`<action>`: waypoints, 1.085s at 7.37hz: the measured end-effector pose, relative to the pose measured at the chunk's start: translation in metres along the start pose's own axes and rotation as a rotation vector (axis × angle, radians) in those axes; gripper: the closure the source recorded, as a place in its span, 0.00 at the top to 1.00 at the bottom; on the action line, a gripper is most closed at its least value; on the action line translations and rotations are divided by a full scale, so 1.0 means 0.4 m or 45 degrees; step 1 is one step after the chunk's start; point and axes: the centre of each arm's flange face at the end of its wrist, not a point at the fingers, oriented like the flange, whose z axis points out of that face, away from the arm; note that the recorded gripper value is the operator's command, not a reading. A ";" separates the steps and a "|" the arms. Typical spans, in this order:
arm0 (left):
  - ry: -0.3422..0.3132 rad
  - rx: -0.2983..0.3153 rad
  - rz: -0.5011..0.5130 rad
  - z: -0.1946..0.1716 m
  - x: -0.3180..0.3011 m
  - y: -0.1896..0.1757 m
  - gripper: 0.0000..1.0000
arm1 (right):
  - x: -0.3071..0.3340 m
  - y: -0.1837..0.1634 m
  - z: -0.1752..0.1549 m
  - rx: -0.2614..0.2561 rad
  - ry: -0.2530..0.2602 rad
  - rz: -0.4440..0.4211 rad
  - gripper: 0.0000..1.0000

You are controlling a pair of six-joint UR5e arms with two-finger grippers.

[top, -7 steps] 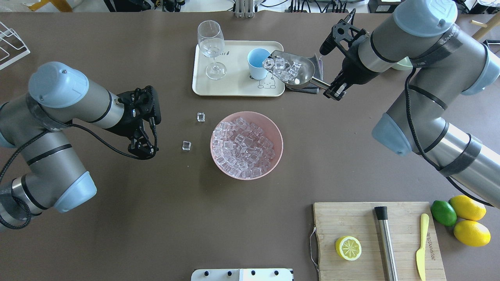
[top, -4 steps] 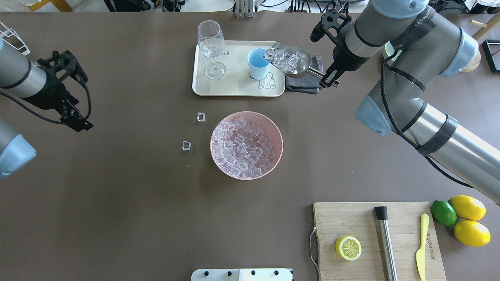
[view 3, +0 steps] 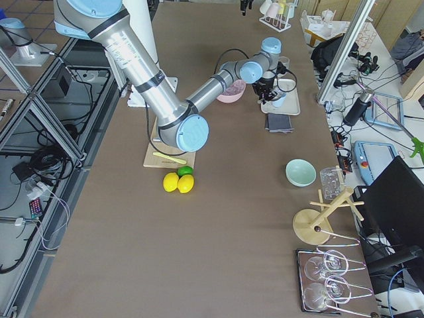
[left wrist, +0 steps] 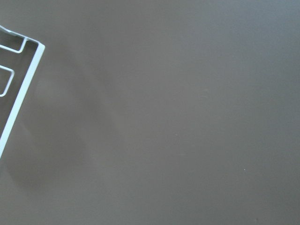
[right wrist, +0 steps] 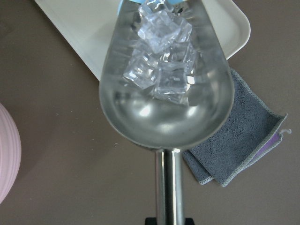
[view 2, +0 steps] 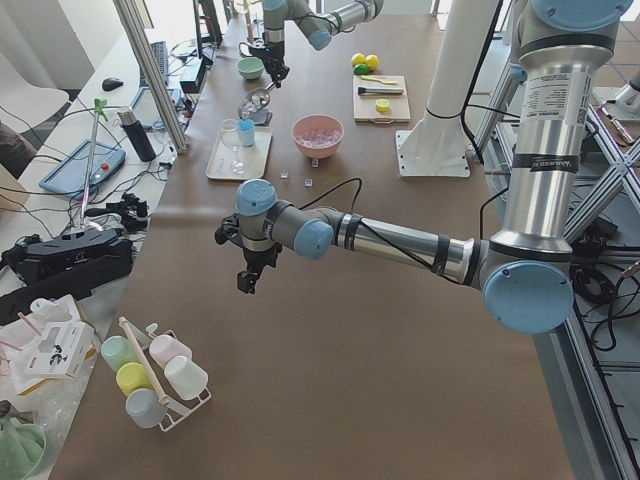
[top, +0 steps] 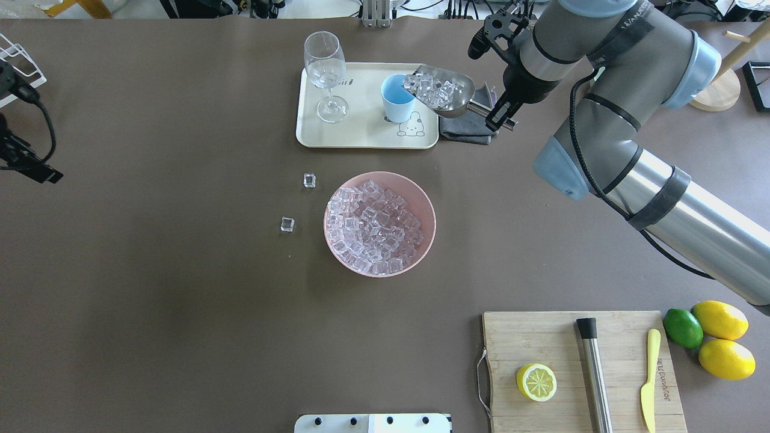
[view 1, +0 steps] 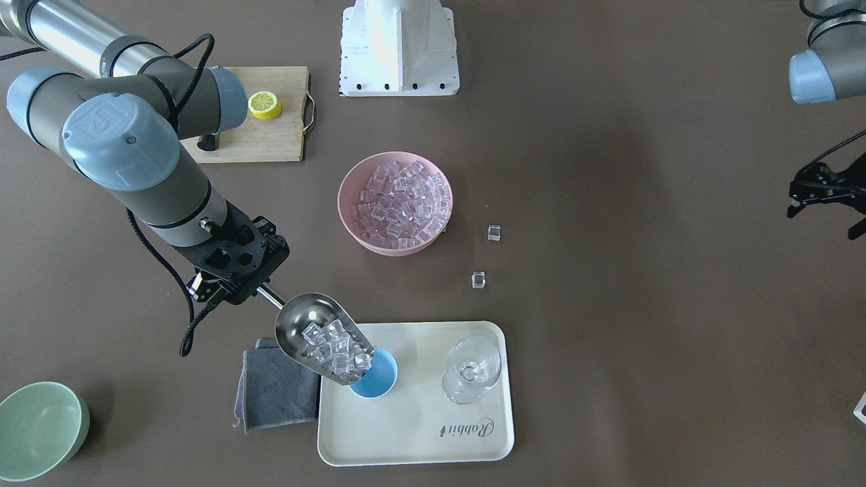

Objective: Put ice in cup with scoop
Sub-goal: 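Tilt the scoop over the blue cup with the right gripper to pour ice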

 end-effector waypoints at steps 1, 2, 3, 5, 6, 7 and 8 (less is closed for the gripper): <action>0.020 0.026 -0.068 -0.037 -0.058 0.027 1.00 | 0.003 -0.009 0.001 -0.032 0.001 -0.009 0.00; 0.056 0.034 -0.133 -0.055 -0.103 0.079 1.00 | 0.001 -0.018 -0.002 -0.071 0.000 -0.021 0.00; 0.074 0.030 -0.209 -0.063 -0.152 0.155 1.00 | -0.005 -0.029 -0.010 -0.114 -0.002 -0.030 0.00; 0.062 0.047 -0.321 -0.093 -0.231 0.268 1.00 | -0.010 -0.039 -0.022 -0.168 -0.006 -0.045 0.00; 0.057 0.050 -0.339 -0.098 -0.246 0.288 1.00 | -0.008 -0.045 -0.033 -0.186 -0.005 -0.050 0.00; 0.054 0.048 -0.350 -0.099 -0.251 0.304 1.00 | -0.006 -0.050 -0.045 -0.201 -0.004 -0.052 0.00; 0.052 0.051 -0.356 -0.102 -0.254 0.312 1.00 | -0.007 -0.057 -0.056 -0.217 -0.003 -0.055 0.00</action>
